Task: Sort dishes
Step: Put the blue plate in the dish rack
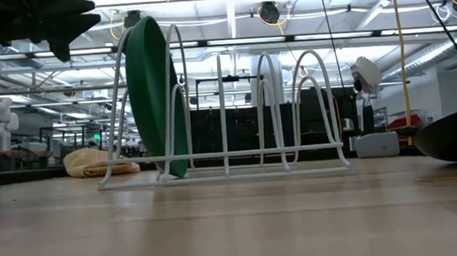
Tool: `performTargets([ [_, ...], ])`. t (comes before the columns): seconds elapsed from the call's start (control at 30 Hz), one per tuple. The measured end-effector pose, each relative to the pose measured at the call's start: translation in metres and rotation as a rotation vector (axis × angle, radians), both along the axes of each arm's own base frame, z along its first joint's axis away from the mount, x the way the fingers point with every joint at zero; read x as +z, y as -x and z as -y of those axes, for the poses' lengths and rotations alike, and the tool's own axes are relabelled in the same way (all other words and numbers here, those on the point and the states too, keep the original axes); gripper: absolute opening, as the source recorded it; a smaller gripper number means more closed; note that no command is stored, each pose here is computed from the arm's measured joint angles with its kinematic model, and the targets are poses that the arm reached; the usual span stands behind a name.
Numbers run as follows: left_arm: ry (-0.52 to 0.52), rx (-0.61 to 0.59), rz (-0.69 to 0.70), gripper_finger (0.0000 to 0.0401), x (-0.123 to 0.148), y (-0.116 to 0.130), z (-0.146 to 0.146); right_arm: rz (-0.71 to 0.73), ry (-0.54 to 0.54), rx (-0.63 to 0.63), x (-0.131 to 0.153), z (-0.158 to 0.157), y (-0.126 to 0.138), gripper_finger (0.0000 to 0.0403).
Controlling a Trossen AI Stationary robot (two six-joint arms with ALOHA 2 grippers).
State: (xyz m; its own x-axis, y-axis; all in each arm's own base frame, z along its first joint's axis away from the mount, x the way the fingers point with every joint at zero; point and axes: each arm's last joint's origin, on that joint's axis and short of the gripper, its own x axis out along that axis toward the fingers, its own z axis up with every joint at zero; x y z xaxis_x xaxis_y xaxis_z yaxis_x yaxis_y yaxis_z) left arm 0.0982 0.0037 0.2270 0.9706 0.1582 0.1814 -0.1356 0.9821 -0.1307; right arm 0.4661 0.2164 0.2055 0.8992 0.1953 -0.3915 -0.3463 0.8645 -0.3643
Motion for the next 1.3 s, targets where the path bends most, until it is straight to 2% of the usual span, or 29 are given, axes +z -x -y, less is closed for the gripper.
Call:
performTargets([
  [0.13,0.023,-0.053,-0.038,0.0148,-0.003,-0.006,0.002,0.036,0.087,0.01,-0.007,-0.015,-0.01,0.0212],
  [0.33,0.042,-0.039,-0.11,0.0148,-0.01,-0.014,0.001,0.028,0.173,0.062,-0.027,-0.035,-0.026,0.0212],
  [0.63,0.097,-0.039,-0.16,0.0148,-0.016,-0.021,0.001,-0.122,0.294,0.132,-0.062,-0.06,-0.036,0.0212],
  [0.87,0.095,-0.039,-0.162,0.0148,-0.016,-0.022,0.001,-0.14,0.314,0.123,-0.073,-0.055,-0.042,0.0212],
  [1.1,0.064,-0.029,-0.167,0.0148,-0.016,-0.022,0.001,-0.173,0.276,0.148,-0.082,-0.047,-0.047,0.0212],
  [1.3,0.063,-0.021,-0.159,0.0148,-0.015,-0.021,0.001,-0.183,0.328,0.164,-0.091,-0.047,-0.047,0.021],
])
